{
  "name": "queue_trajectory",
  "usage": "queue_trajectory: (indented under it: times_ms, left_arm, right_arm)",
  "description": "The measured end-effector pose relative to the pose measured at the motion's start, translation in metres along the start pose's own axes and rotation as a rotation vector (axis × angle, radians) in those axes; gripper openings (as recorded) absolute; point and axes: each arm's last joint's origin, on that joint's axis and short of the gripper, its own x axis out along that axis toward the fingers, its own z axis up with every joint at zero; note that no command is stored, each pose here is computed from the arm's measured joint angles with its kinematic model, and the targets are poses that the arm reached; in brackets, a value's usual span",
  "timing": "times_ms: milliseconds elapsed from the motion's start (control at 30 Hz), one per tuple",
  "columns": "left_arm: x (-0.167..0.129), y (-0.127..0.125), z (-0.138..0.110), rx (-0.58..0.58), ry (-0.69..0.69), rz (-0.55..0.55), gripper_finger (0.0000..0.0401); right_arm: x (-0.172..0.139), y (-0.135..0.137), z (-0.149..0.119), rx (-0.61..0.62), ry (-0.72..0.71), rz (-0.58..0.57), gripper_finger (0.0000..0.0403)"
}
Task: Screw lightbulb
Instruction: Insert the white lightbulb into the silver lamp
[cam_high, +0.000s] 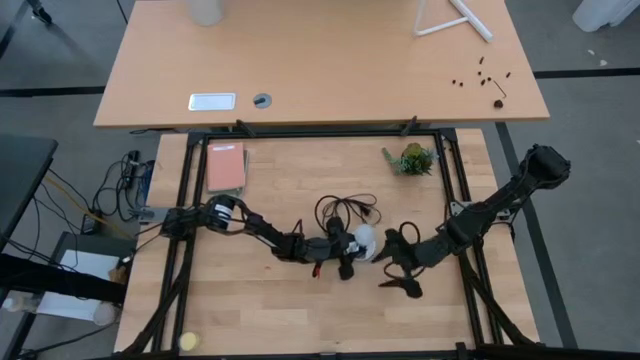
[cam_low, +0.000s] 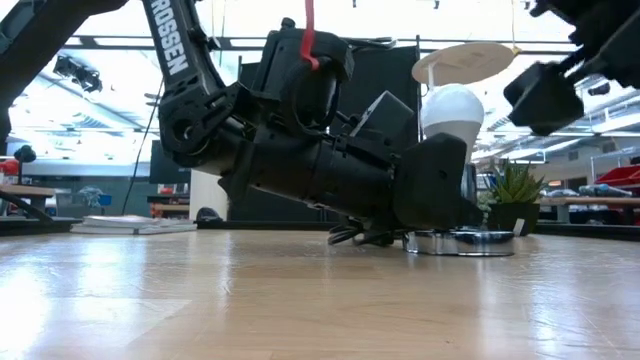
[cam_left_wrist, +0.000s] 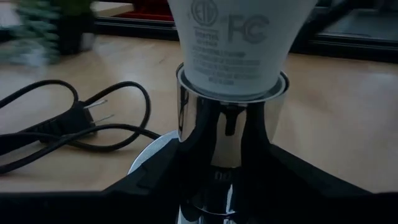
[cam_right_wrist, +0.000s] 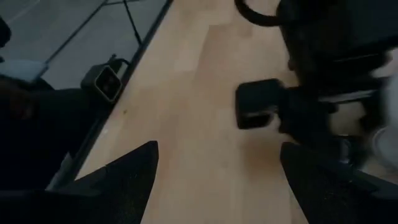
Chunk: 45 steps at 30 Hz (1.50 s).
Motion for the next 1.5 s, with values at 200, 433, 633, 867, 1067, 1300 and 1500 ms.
queue_trajectory:
  times_ms: [200,433,633,867,1067,1300,1500]
  left_arm:
    - [0.0,0.0,0.0,0.002,-0.001,0.003,0.0196]
    - [0.0,0.0,0.0,0.012,0.0,-0.005,0.0196]
    - [-0.001,-0.001,0.0,0.008,0.001,-0.014,0.0196]
    - [0.0,-0.001,0.0,-0.001,-0.001,-0.007,0.0196]
    - [0.0,0.0,0.0,0.004,-0.003,0.012,0.0196]
    - [-0.001,-0.001,0.0,0.022,-0.004,-0.006,0.0196]
    - [-0.001,-0.002,0.0,0.029,-0.003,-0.023,0.0196]
  right_arm:
    - [-0.002,-0.014,-0.006,-0.017,0.014,-0.247,0.0345]
    - [0.001,-0.038,0.001,0.023,0.014,-0.334,0.0345]
    - [0.003,-0.037,0.007,0.026,-0.013,-0.233,0.0345]
    - [-0.001,-0.008,-0.002,0.03,0.04,-0.025,0.0345]
    - [-0.002,-0.024,-0.005,0.026,0.021,-0.298,0.0345]
    - [0.0,-0.044,0.002,0.052,0.105,-0.314,0.0345]
    - [-0.017,-0.039,0.032,-0.026,0.366,-0.394,0.0345]
